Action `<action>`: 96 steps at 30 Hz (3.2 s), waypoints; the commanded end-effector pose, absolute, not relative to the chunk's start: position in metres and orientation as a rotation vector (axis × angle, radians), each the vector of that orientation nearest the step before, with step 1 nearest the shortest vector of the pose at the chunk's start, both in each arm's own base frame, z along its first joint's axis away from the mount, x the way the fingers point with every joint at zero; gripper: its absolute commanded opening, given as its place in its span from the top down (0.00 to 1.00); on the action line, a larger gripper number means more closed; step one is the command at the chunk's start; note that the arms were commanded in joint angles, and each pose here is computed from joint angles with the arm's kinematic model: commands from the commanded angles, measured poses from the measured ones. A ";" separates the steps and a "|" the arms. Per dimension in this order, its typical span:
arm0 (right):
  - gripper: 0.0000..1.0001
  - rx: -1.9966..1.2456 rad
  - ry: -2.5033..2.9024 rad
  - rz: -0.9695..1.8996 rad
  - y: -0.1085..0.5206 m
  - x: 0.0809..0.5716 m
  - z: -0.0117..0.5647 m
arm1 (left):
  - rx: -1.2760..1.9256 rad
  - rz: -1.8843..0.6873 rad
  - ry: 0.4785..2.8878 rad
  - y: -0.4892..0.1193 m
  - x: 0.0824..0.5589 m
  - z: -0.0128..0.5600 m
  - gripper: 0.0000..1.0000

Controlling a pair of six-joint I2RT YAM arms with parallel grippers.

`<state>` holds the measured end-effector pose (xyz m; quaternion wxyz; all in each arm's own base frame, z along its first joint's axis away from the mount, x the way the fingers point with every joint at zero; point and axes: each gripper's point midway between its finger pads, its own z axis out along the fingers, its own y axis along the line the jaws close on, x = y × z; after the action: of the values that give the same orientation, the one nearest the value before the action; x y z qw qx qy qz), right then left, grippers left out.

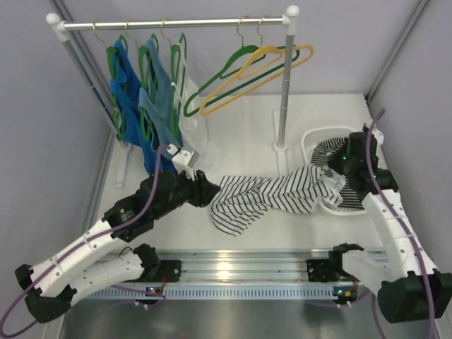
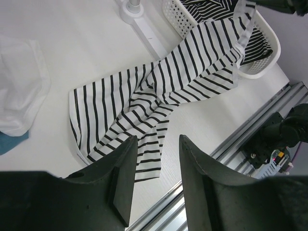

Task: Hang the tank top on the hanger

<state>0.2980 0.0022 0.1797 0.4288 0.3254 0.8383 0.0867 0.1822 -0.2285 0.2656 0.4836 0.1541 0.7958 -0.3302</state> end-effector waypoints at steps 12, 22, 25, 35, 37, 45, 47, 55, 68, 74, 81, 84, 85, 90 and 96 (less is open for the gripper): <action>1.00 0.036 2.100 0.605 0.272 0.249 0.279 | 0.219 -0.641 1.979 -0.203 0.200 0.262 0.48; 1.00 -0.162 2.263 0.769 0.342 0.176 0.180 | 0.124 -0.694 2.071 -0.195 0.207 0.223 0.45; 0.93 -0.201 2.325 0.772 0.346 0.157 0.156 | 0.178 -0.857 2.076 -0.212 0.204 0.213 0.45; 0.44 -0.088 2.383 0.631 0.291 0.137 0.138 | 0.485 -1.147 2.148 -0.260 0.179 0.178 0.47; 0.48 0.037 2.373 0.638 0.273 0.137 0.142 | 0.501 -1.141 2.177 -0.261 0.179 0.170 0.48; 0.55 0.344 2.391 0.425 0.182 0.128 0.104 | 0.516 -1.032 2.287 -0.260 0.192 0.131 0.49; 0.53 0.395 2.375 0.384 0.167 0.128 0.099 | 0.514 -1.011 2.289 -0.262 0.198 0.130 0.50; 0.43 0.530 2.287 0.323 0.126 0.136 0.095 | 0.474 -0.847 2.379 -0.261 0.222 0.096 0.52; 0.37 0.507 2.255 0.268 0.116 0.183 0.079 | 0.497 -0.763 2.382 -0.270 0.238 0.081 0.54; 0.49 0.464 2.238 0.293 0.128 0.197 0.089 | 0.508 -0.766 2.384 -0.274 0.239 0.077 0.57; 0.87 0.448 2.246 0.322 0.134 0.196 0.103 | 0.510 -0.768 2.374 -0.275 0.239 0.080 0.90; 0.98 0.436 2.215 0.345 0.135 0.199 0.127 | 0.497 -0.760 2.344 -0.272 0.241 0.095 1.00; 0.99 0.432 2.204 0.351 0.135 0.200 0.135 | 0.495 -0.756 2.329 -0.272 0.243 0.102 1.00; 1.00 0.343 2.124 0.341 0.134 0.211 0.201 | 0.417 -0.702 2.183 -0.256 0.252 0.166 1.00; 1.00 0.186 1.963 0.422 0.146 0.244 0.346 | 0.333 -0.660 1.913 -0.228 0.256 0.302 1.00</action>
<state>0.2313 0.1483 0.2814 0.4868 0.1235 0.8485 0.1671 0.2515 -0.2457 0.2305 0.4428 0.1521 0.8365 -0.2847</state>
